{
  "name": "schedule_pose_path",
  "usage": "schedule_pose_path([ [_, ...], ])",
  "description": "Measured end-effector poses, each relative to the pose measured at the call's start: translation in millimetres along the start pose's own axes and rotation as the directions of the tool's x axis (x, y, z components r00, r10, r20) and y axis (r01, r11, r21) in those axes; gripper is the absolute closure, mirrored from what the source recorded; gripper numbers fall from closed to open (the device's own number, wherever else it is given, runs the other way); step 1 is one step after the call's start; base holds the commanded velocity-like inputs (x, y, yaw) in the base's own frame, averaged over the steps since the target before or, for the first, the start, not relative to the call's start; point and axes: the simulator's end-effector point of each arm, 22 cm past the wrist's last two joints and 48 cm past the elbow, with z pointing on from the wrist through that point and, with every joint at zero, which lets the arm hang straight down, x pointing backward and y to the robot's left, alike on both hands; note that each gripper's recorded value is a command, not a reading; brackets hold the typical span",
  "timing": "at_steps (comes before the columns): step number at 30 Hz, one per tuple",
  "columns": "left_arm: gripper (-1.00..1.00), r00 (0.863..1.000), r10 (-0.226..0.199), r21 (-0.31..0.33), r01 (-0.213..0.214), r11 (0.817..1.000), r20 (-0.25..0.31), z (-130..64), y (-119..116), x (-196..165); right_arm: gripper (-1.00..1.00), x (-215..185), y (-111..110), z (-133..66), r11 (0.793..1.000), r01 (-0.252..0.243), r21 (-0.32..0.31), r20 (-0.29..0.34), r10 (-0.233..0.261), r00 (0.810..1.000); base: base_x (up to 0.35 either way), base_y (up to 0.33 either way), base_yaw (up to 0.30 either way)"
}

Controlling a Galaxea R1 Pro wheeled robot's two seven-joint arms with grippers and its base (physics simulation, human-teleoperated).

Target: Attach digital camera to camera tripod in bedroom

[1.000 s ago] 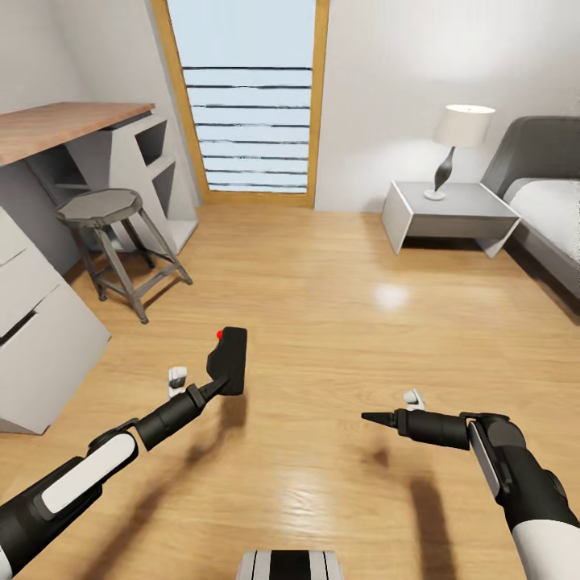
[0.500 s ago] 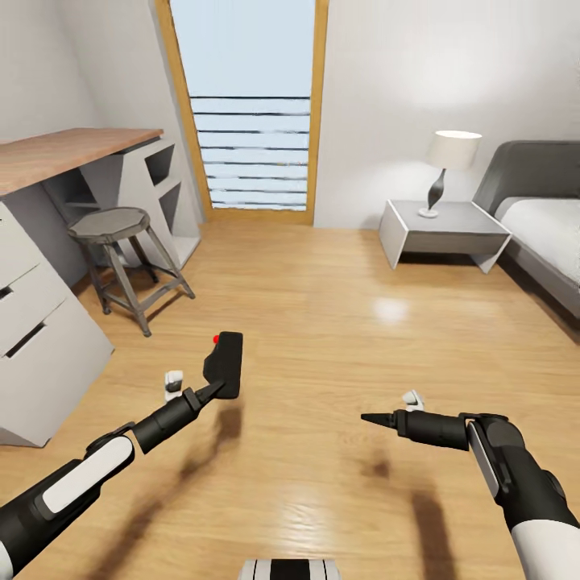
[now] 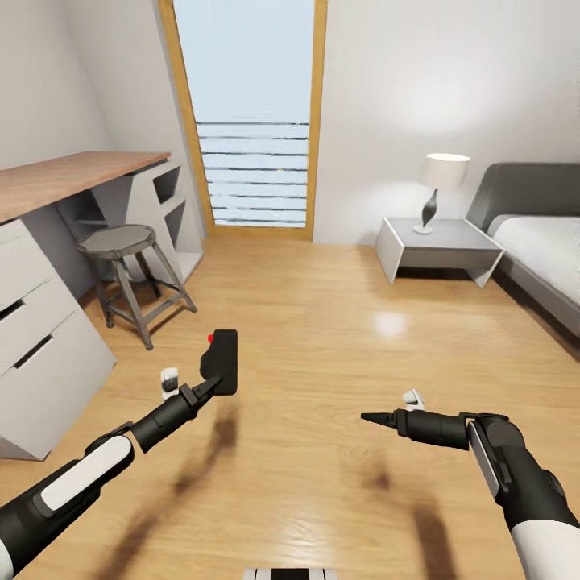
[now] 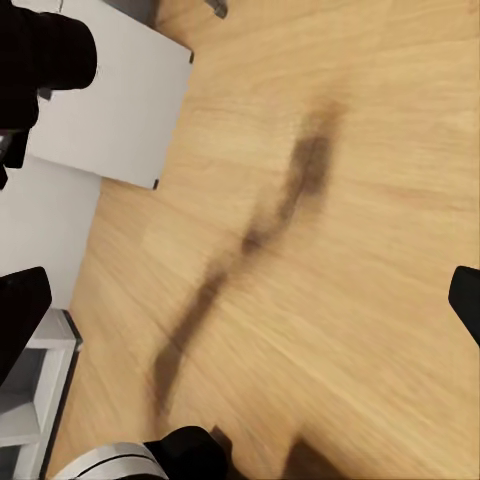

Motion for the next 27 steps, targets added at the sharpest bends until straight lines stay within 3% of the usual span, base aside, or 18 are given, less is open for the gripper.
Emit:
schedule_pose_path([
  [27, 1.00, 0.997, 0.058, 0.074, -0.061, 0.995, 0.045, -9.3, -62.5, -22.9, -1.00, -27.9, 46.4, -26.0, 0.996, 0.091, -0.012, 0.058, -0.091, 0.994, 0.000, 0.000, 0.000],
])
